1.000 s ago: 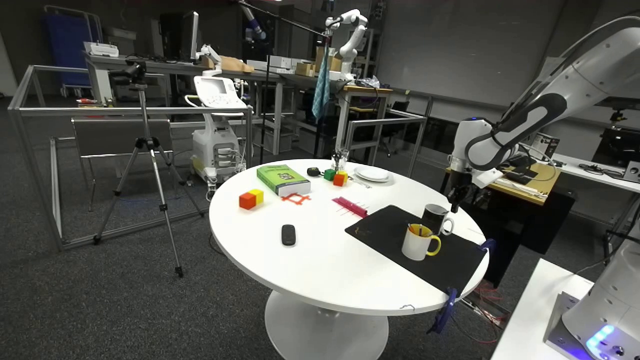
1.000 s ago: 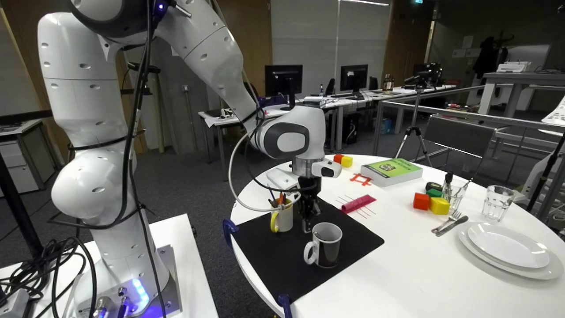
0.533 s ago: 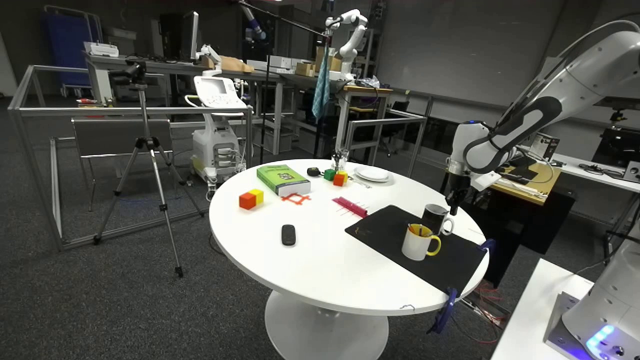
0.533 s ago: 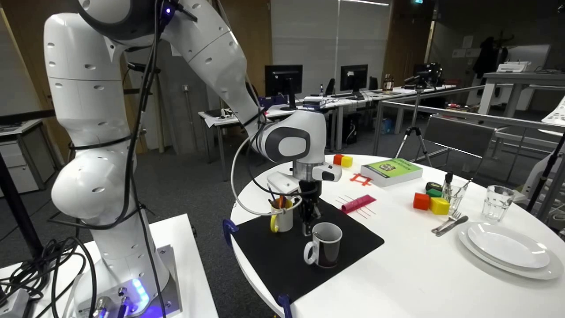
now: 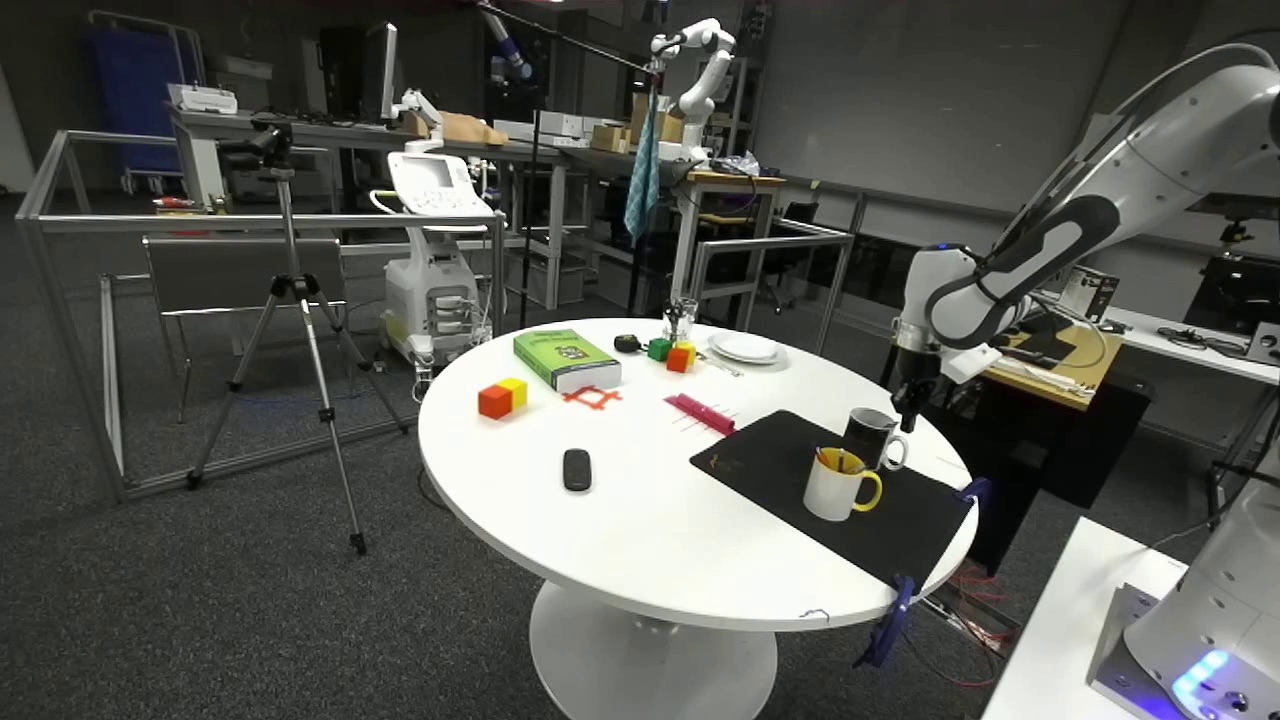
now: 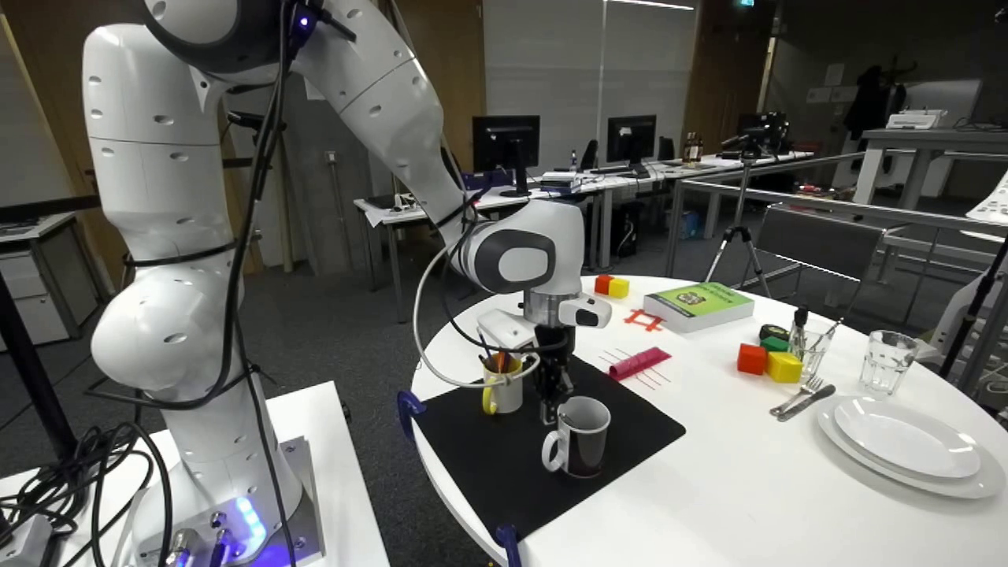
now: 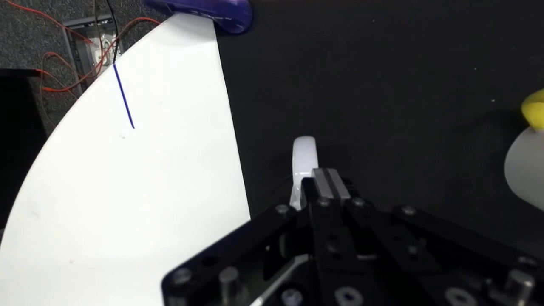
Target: Move the pen from the right cup to the left cup
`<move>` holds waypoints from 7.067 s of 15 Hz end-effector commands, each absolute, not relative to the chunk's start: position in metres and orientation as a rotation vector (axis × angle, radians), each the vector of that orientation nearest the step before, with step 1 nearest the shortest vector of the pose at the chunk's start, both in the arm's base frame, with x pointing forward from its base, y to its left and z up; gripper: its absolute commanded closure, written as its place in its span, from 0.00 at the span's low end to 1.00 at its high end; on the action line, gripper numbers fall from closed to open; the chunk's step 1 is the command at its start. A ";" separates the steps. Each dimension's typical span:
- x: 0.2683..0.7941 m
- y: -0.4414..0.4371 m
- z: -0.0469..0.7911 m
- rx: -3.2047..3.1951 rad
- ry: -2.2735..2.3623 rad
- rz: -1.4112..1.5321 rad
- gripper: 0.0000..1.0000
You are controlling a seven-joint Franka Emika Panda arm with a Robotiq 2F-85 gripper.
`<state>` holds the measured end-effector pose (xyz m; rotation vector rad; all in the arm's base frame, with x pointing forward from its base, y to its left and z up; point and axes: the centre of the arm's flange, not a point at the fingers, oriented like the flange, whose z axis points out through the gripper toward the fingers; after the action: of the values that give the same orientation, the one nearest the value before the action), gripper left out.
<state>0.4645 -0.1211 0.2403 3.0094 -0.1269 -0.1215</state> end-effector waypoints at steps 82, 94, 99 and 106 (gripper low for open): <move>0.489 -0.168 0.233 3.035 0.361 -0.086 1.00; 0.511 -0.157 0.253 3.012 0.398 -0.029 1.00; 0.520 -0.150 0.254 3.010 0.415 -0.013 1.00; 0.528 -0.146 0.254 3.028 0.394 0.003 1.00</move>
<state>0.5176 -0.1443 0.2492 3.0109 0.3866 -0.0272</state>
